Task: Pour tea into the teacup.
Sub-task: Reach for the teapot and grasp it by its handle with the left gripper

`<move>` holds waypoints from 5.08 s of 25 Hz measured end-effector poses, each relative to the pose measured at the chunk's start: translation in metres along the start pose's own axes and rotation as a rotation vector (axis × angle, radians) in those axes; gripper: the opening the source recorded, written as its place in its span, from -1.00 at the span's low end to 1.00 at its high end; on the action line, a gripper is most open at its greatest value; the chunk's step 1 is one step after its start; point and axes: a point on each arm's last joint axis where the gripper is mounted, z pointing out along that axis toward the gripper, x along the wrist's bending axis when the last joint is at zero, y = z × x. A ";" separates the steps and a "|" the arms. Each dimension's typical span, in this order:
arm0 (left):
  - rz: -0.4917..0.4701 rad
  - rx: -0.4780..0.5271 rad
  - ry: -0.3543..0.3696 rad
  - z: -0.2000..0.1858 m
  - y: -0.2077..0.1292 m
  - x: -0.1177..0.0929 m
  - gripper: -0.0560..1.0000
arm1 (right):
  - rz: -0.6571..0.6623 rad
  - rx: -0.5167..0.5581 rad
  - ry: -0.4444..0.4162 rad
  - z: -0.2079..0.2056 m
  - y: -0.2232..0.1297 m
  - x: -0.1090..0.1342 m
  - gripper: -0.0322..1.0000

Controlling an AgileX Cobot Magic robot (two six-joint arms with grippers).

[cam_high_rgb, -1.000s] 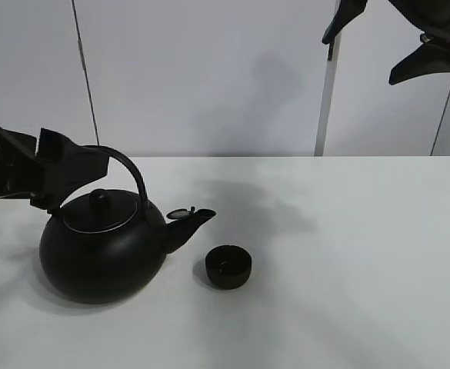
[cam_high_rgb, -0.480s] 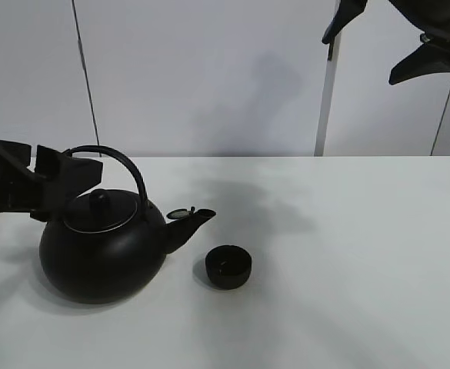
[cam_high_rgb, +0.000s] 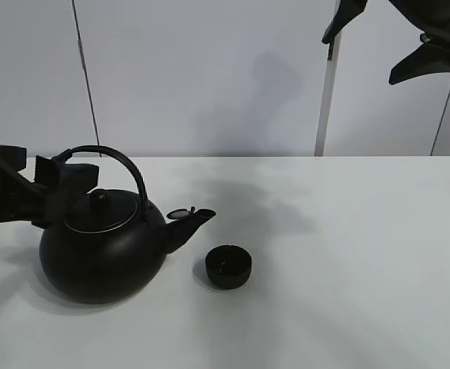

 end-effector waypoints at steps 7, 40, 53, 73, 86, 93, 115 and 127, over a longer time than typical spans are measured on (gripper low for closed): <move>-0.003 0.003 0.028 0.008 -0.014 0.003 0.34 | 0.000 -0.001 0.000 0.000 0.000 0.000 0.25; -0.021 0.043 0.076 0.012 -0.032 0.006 0.34 | 0.000 -0.004 0.001 0.000 0.000 0.000 0.25; -0.020 0.054 0.068 0.008 -0.035 0.006 0.31 | 0.000 -0.003 0.001 0.000 0.000 0.000 0.25; -0.023 0.000 0.060 0.021 -0.023 0.005 0.23 | 0.000 -0.003 0.001 0.000 0.000 0.000 0.25; -0.037 -0.007 0.049 0.025 -0.022 0.004 0.23 | 0.000 -0.005 0.001 0.000 0.000 0.000 0.25; -0.042 0.043 0.047 0.016 -0.032 0.004 0.23 | 0.000 -0.005 0.001 0.000 0.000 0.000 0.25; -0.049 -0.001 0.017 0.014 -0.022 0.001 0.23 | 0.000 -0.005 0.001 0.000 0.000 0.000 0.25; -0.051 -0.033 0.021 0.021 -0.015 0.002 0.23 | 0.000 -0.004 0.001 0.000 0.000 0.000 0.25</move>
